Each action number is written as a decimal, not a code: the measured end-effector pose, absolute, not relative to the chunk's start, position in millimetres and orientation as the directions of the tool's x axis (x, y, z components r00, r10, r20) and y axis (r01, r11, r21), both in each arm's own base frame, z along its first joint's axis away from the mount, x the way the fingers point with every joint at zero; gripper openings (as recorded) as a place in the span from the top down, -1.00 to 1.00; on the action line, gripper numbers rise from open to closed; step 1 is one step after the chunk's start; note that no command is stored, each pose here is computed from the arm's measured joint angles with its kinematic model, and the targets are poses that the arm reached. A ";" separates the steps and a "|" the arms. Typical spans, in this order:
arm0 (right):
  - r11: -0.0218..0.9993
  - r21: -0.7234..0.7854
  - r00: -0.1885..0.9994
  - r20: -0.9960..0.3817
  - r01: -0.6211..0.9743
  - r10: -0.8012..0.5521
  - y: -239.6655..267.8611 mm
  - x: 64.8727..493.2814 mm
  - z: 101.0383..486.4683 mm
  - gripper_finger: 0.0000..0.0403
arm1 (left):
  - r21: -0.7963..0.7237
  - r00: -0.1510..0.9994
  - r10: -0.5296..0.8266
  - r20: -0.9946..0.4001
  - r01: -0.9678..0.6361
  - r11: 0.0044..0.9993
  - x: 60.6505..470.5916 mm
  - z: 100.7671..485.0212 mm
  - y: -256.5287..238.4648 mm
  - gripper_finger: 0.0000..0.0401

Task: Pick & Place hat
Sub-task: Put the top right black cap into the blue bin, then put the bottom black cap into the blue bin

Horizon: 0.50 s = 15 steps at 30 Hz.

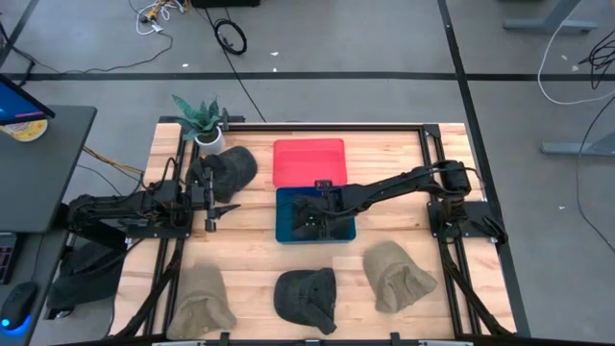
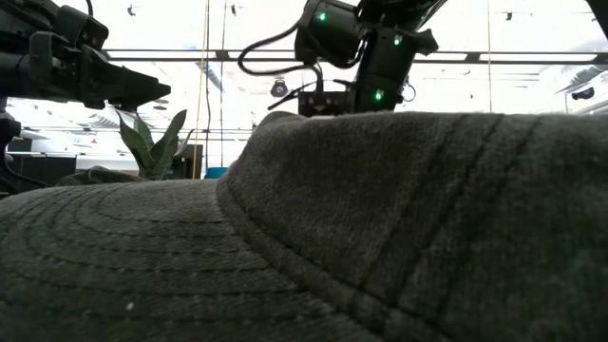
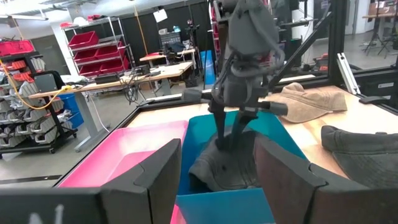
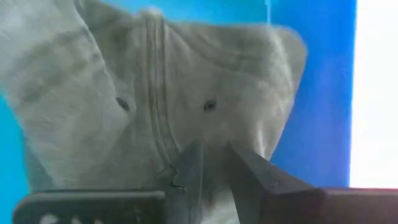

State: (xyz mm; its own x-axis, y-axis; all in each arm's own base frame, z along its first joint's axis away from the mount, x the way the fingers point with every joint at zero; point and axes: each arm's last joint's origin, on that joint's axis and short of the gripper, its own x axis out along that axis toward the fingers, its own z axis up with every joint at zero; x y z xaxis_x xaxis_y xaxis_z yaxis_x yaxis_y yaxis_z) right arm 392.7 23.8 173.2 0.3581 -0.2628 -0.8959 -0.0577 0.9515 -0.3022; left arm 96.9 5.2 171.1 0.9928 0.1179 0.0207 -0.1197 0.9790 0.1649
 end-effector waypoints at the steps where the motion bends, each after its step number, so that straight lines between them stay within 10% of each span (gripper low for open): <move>1: 0.951 -0.303 0.368 -0.892 -0.060 -0.261 25.3 392.8 177.4 0.62 | 0.165 0.993 0.118 0.021 -0.120 0.979 96.9 171.1 5.2 -0.03; 15: 0.902 -0.285 0.502 -0.860 -0.324 -0.091 66.5 388.5 223.6 0.51 | 0.165 0.993 0.118 0.020 -0.119 0.979 96.9 171.1 5.2 -0.03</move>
State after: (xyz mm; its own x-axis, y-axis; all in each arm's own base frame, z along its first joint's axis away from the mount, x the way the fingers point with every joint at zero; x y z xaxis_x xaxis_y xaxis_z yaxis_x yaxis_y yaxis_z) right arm 388.5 66.5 223.6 0.5024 -0.0913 -0.8598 -0.3237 0.9022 -0.2850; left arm 96.9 5.2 171.1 0.9928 0.1177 0.0204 -0.1195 0.9790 0.1650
